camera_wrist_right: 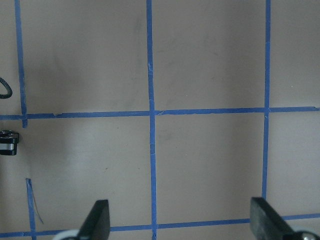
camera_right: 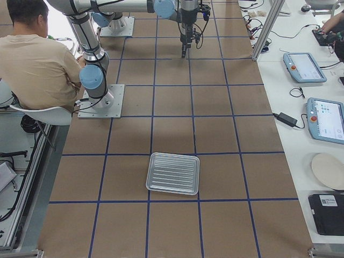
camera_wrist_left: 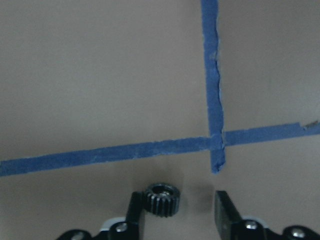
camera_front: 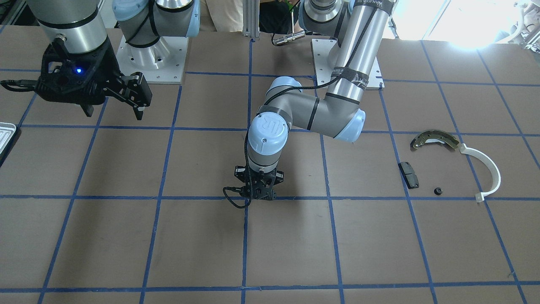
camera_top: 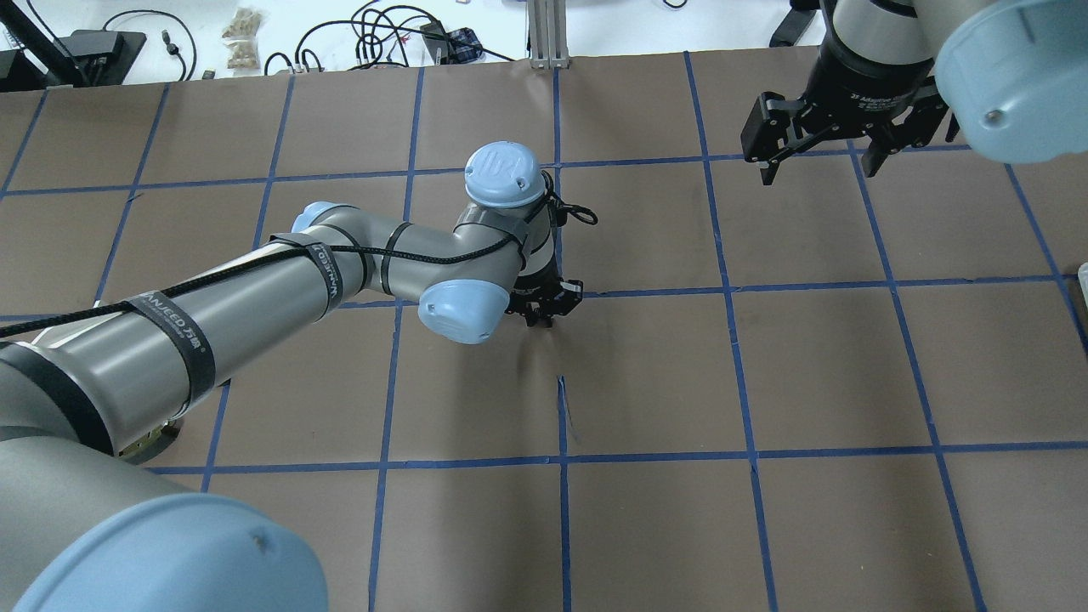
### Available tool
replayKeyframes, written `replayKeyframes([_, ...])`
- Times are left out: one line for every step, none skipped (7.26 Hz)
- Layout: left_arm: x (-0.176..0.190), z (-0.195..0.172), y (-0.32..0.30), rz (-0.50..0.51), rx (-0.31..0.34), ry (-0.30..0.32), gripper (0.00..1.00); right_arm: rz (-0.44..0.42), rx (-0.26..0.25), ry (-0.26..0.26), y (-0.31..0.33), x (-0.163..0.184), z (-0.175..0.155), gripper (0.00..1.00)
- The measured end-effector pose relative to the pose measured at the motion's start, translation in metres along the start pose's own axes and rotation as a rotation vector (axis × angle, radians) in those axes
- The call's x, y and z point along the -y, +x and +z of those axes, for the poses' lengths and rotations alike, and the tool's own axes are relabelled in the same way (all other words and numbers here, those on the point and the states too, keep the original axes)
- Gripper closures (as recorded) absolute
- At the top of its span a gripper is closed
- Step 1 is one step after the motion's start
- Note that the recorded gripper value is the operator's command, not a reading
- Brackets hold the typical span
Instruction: Place bearing gear from tray to pile
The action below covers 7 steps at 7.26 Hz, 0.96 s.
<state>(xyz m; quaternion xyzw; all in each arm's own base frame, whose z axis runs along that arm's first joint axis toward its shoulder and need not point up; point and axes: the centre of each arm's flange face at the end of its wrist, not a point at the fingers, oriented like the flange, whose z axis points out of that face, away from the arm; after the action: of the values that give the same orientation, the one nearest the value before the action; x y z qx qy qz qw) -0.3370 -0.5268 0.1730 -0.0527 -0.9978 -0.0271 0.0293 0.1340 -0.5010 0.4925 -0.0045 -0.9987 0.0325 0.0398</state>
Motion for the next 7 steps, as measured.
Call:
replayKeyframes([0.003,-0.008,-0.006,0.006,0.006,0.016,1.0,0.0,-0.001,0.0,0.0,-0.001,-0.001,0.0])
replayKeyframes([0.01,-0.022,-0.022,0.01,0.021,0.04,1.0,0.0,-0.002,0.002,0.0,-0.002,-0.002,0.0])
replayKeyframes([0.016,-0.038,-0.048,-0.001,0.04,0.056,1.0,0.001,-0.003,0.003,0.001,-0.002,-0.003,0.0])
replayKeyframes([0.018,-0.058,-0.085,-0.028,0.076,0.07,1.0,0.003,-0.005,0.005,0.002,-0.004,-0.004,0.0])
replayKeyframes([0.016,-0.076,-0.129,-0.058,0.117,0.074,1.0,0.005,-0.004,0.012,0.003,-0.005,-0.007,0.0])
replayKeyframes([0.012,-0.089,-0.188,-0.065,0.139,0.063,1.0,0.005,-0.001,0.021,0.003,-0.008,-0.011,0.0])
replayKeyframes([0.007,-0.1,-0.248,-0.049,0.147,0.054,1.0,0.003,0.004,0.023,0.003,-0.01,-0.012,0.0])
